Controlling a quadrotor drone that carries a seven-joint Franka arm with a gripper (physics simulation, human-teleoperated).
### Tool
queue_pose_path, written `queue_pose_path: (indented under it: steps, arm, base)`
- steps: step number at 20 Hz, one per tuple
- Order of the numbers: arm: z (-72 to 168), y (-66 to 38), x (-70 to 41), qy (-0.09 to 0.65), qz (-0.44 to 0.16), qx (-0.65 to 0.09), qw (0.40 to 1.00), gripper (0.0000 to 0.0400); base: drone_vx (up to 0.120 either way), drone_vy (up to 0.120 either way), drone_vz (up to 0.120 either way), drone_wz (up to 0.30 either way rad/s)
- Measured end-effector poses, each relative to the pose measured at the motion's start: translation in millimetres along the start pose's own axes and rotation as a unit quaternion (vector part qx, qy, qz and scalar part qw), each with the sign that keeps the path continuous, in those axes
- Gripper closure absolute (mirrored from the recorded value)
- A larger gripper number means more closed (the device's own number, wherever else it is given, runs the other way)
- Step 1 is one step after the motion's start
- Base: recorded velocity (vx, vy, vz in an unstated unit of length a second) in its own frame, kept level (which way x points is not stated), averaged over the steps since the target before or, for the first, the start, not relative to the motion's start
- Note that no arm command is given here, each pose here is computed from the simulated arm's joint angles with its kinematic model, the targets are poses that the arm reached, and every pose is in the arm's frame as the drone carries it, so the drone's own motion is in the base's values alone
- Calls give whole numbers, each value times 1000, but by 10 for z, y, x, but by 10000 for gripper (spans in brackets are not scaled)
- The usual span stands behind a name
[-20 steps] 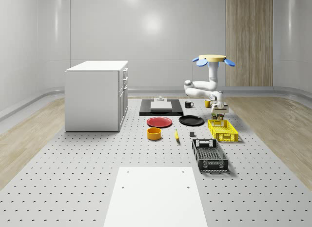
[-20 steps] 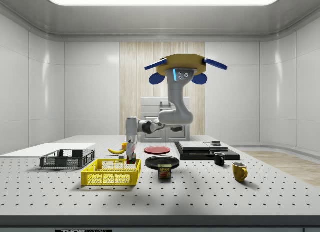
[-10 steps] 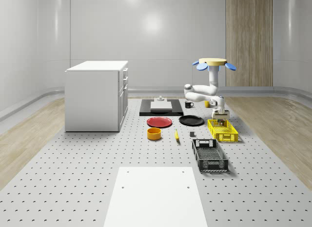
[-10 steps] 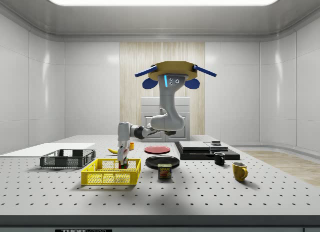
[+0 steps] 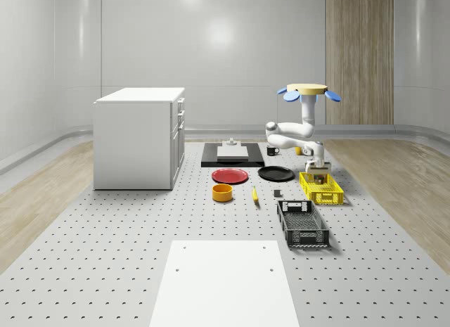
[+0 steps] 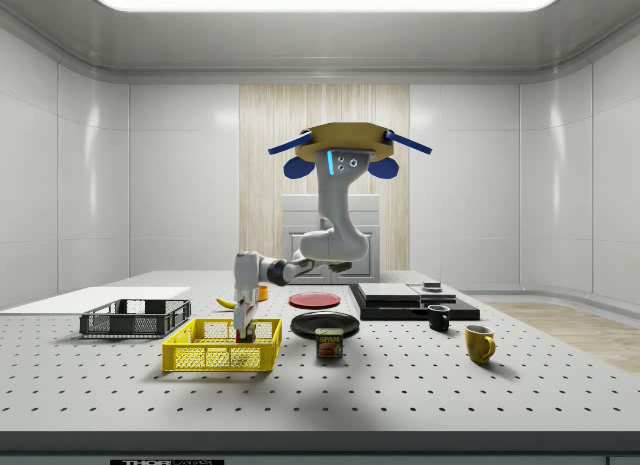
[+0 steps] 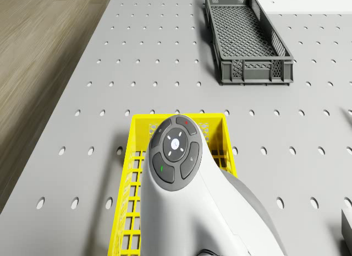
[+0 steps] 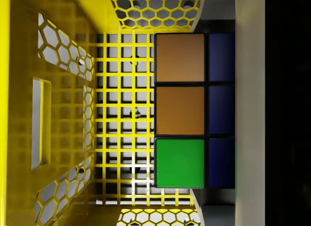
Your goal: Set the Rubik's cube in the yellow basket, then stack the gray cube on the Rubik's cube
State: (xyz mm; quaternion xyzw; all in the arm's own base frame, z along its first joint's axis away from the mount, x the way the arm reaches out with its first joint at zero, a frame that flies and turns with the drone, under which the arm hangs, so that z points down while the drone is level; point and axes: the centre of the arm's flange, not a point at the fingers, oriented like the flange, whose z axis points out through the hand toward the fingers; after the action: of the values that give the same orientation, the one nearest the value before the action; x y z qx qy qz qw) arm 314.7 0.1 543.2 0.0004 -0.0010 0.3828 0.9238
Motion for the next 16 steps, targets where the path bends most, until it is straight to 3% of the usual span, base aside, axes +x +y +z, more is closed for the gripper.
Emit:
queue_pose_path:
  steps: [3, 6, 11, 14, 16]
  arm:
    - [88, 0, 0, 0, 0, 0, 1000, 75]
    - [132, 0, 0, 0, 0, 0, 1000, 42]
    - [120, 0, 0, 0, 0, 0, 1000, 12]
    - [118, 0, 0, 0, 0, 0, 1000, 6]
    - [116, 0, 0, 0, 0, 0, 1000, 3]
  base:
    - [0, 0, 0, 0]
    - [0, 0, 0, 0]
    - [0, -8, 112, 0]
    - [80, -120, 107, 0]
    - [120, -120, 0, 0]
